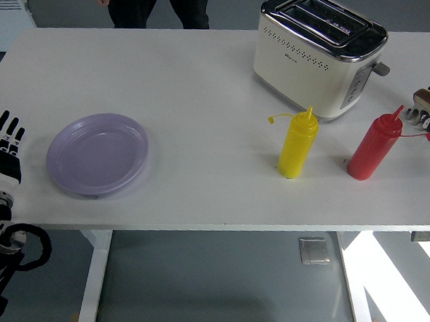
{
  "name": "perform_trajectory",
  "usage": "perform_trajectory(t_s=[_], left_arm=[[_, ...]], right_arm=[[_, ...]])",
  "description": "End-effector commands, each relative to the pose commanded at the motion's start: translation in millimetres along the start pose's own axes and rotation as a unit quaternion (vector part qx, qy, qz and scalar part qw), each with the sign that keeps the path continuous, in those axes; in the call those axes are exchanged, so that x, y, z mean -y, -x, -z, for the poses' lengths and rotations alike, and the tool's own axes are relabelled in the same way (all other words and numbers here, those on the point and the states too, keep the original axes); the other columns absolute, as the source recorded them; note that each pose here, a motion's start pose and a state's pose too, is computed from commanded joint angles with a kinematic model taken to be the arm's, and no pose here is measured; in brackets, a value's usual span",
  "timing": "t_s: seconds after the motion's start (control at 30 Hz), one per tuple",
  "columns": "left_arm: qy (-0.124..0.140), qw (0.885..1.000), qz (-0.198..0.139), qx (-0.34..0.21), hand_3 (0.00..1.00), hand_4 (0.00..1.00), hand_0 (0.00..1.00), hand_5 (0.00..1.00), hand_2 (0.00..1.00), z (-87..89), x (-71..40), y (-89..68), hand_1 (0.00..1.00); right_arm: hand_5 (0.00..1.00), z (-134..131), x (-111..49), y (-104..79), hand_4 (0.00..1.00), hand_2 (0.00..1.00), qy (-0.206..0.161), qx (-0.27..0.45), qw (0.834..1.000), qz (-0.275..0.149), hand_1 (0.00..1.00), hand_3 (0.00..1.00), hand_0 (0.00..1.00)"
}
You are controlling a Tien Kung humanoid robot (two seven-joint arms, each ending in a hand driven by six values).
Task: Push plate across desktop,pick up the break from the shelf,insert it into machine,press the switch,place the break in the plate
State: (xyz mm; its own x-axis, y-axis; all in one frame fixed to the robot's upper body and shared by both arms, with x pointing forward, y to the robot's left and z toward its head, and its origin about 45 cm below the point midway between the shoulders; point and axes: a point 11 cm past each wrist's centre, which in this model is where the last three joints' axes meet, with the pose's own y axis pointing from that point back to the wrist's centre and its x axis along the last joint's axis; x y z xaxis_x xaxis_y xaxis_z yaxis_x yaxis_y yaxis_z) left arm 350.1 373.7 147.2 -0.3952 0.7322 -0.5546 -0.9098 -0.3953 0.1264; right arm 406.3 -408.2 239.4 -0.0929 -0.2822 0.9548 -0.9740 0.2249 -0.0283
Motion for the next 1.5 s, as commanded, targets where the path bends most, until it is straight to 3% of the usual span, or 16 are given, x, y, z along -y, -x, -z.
perform_trajectory(t_s=[0.07, 0.1, 0.23, 0.27, 0.43, 0.47, 0.87, 1.07, 1.1, 1.43, 1.47, 1.5], left_arm=[[-0.004, 1.0, 0.001, 0.002, 0.7, 0.722, 0.864, 0.998, 0.74, 3.3, -0.5, 1.1, 0.777], [-0.007, 1.0, 0.003, 0.003, 0.699, 0.72, 0.864, 0.998, 0.738, 5.7, -1.0, 1.8, 0.776], [-0.016, 1.0, 0.009, 0.006, 0.699, 0.72, 0.864, 0.998, 0.738, 12.7, -2.6, 5.7, 0.776], [-0.018, 1.0, 0.01, 0.006, 0.697, 0.719, 0.863, 0.998, 0.737, 14.1, -2.9, 6.9, 0.775], [-0.027, 0.999, 0.02, 0.007, 0.697, 0.719, 0.863, 0.998, 0.737, 20.5, -5.1, 14.4, 0.775], [-0.029, 0.999, 0.023, 0.008, 0.696, 0.718, 0.862, 0.998, 0.737, 22.1, -5.6, 16.2, 0.775], [-0.054, 0.998, 0.041, 0.013, 0.695, 0.715, 0.861, 0.998, 0.736, 39.9, -11.6, 28.8, 0.774], [-0.065, 0.996, 0.053, 0.013, 0.695, 0.713, 0.861, 0.998, 0.734, 46.9, -14.6, 36.5, 0.774], [-0.067, 0.996, 0.055, 0.013, 0.692, 0.71, 0.86, 0.998, 0.734, 48.1, -15.3, 38.2, 0.773], [-0.091, 0.993, 0.077, 0.021, 0.691, 0.709, 0.86, 0.998, 0.733, 63.6, -23.3, 51.4, 0.772], [-0.095, 0.992, 0.08, 0.022, 0.691, 0.708, 0.859, 0.998, 0.732, 66.0, -24.8, 52.6, 0.772], [-0.098, 0.992, 0.082, 0.023, 0.691, 0.708, 0.859, 0.998, 0.732, 68.0, -25.9, 53.7, 0.772]], right_arm=[[0.064, 1, -0.1, 0.4, 0.649, 0.568, -0.001, 0.001, 1.0, -0.001, 0.586, 0.632, 0.63], [0.055, 1, -0.3, 0.9, 0.637, 0.564, -0.001, 0.002, 1.0, -0.002, 0.582, 0.565, 0.626], [0.055, 2, -0.6, 1.4, 0.637, 0.564, -0.002, 0.004, 1.0, -0.005, 0.582, 0.565, 0.626], [0.033, 3, -0.6, 1.4, 0.592, 0.557, -0.003, 0.005, 1.0, -0.006, 0.577, 0.523, 0.616], [0.033, 4, -0.7, 1.2, 0.592, 0.557, -0.005, 0.008, 1.0, -0.01, 0.577, 0.523, 0.616], [0.022, 5, -0.7, 1.2, 0.523, 0.55, -0.006, 0.009, 1.0, -0.011, 0.572, 0.503, 0.608], [0.017, 7, -0.7, 5.2, 0.528, 0.546, -0.005, 0.01, 1.0, -0.008, 0.568, 0.504, 0.6], [0.002, 9, -0.1, 2.0, 0.499, 0.542, -0.006, 0.013, 1.0, -0.017, 0.563, 0.504, 0.584], [0.004, 9, 0.1, 1.0, 0.438, 0.541, -0.006, 0.015, 1.0, -0.02, 0.558, 0.502, 0.573], [0.006, 11, 1.7, -7.4, 0.426, 0.538, -0.005, 0.026, 0.999, -0.043, 0.551, 0.503, 0.556], [0.002, 12, 1.8, -8.2, 0.321, 0.535, -0.005, 0.027, 0.999, -0.046, 0.535, 0.501, 0.527], [0.002, 12, 2.0, -8.8, 0.321, 0.535, -0.004, 0.028, 0.998, -0.048, 0.535, 0.501, 0.527]])
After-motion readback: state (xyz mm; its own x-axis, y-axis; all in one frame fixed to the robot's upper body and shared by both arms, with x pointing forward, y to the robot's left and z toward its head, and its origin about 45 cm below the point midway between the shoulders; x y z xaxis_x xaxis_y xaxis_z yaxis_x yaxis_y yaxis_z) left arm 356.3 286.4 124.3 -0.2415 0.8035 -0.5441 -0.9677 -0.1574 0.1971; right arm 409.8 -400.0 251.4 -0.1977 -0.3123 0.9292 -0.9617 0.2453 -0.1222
